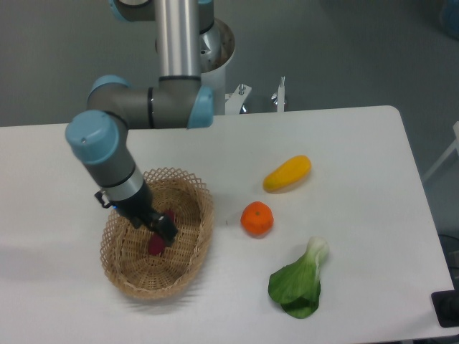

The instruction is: Place the sweet potato in the basket

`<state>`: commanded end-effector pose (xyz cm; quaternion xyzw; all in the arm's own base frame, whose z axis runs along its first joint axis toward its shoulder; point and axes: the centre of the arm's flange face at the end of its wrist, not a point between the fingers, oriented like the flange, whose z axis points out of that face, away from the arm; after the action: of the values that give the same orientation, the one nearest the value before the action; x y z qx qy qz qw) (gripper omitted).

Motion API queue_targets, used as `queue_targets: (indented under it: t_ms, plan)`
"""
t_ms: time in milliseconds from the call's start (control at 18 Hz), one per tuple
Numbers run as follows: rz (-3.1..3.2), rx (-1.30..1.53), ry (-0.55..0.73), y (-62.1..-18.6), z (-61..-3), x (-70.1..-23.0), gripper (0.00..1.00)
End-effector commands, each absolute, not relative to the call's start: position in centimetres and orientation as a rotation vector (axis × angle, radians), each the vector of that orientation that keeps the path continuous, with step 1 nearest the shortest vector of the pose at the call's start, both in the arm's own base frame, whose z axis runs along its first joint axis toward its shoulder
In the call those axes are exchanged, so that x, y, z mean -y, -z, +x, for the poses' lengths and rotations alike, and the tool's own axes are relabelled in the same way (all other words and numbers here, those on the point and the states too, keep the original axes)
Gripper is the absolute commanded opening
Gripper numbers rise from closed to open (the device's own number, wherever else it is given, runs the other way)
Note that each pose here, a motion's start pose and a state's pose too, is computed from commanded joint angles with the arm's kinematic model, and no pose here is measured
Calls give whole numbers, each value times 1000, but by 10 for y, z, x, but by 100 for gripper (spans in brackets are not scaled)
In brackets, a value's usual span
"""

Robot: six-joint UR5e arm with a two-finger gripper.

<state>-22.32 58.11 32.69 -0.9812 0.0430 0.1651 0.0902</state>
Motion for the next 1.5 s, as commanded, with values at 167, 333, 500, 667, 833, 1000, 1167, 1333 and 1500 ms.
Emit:
queue_targets:
  t_ms: [167, 333, 500, 667, 833, 1000, 1167, 1333, 1500]
  plan:
    - [-2932, -67, -508, -329, -260, -561, 100]
    - [-2894, -66, -564, -357, -301, -554, 100]
    - [-2863, -12, -618, -391, -345, -527, 100]
    - [-2941, -110, -599, -409, -374, -492, 100]
    - [-3006, -284, -567, -431, -394, -459, 100]
    - [-3034, -488, -478, -439, -409, -433, 100]
    - [-3044, -531, -438, -456, -422, -416, 100]
    - [-3026, -539, -413, -462, -426, -412, 100]
    - [-3023, -536, -419, -463, -427, -412, 100]
